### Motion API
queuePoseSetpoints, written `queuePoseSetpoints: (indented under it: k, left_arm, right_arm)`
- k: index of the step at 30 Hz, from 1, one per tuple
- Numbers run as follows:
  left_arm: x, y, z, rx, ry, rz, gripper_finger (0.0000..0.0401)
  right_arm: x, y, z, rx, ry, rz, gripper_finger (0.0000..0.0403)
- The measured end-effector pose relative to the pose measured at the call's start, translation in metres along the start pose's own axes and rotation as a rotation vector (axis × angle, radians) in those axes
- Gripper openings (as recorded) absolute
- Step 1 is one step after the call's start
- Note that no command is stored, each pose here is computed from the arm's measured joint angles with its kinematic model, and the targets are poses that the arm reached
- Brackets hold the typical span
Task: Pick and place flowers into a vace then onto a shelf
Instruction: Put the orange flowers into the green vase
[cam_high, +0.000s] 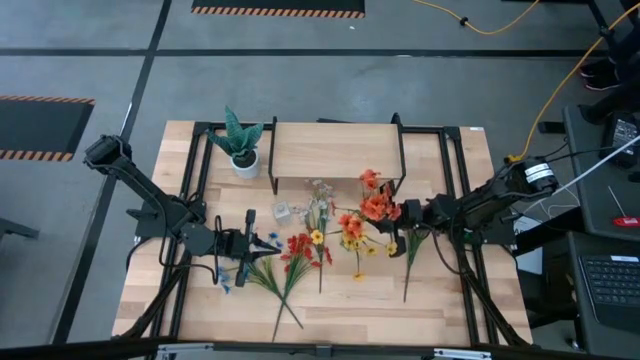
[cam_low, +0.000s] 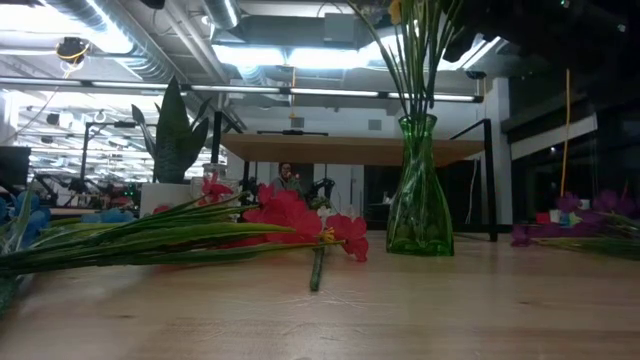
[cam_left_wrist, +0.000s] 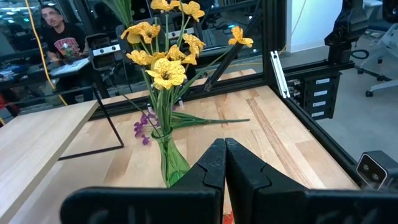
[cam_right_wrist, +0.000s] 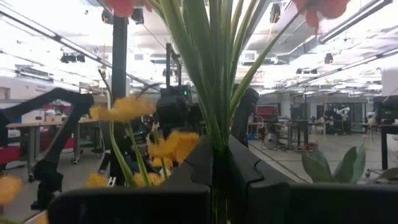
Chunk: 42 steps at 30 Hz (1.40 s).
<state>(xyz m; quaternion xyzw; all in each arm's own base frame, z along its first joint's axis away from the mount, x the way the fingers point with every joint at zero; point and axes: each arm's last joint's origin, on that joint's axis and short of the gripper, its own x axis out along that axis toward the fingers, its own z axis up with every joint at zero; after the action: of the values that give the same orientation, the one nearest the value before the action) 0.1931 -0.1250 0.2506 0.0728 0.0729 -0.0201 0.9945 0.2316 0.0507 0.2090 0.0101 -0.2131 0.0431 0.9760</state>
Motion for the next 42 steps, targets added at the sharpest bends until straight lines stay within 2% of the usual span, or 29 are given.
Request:
queuePoseSetpoints:
  k: [12,28,42]
  left_arm:
    - [0.000,0.000,0.000,0.000,0.000,0.000,0.0004]
    - [0.000,0.000,0.000,0.000,0.000,0.000,0.0004]
    - [0.000,0.000,0.000,0.000,0.000,0.000,0.0004]
  right_arm:
    - [0.013,-0.001,-0.020,-0.039,0.060,-0.009,0.0012]
    - [0.011,-0.001,-0.044,-0.052,0.151,-0.013,0.0012]
    - [0.011,-0.001,-0.048,-0.081,0.172,-0.012,0.0026]
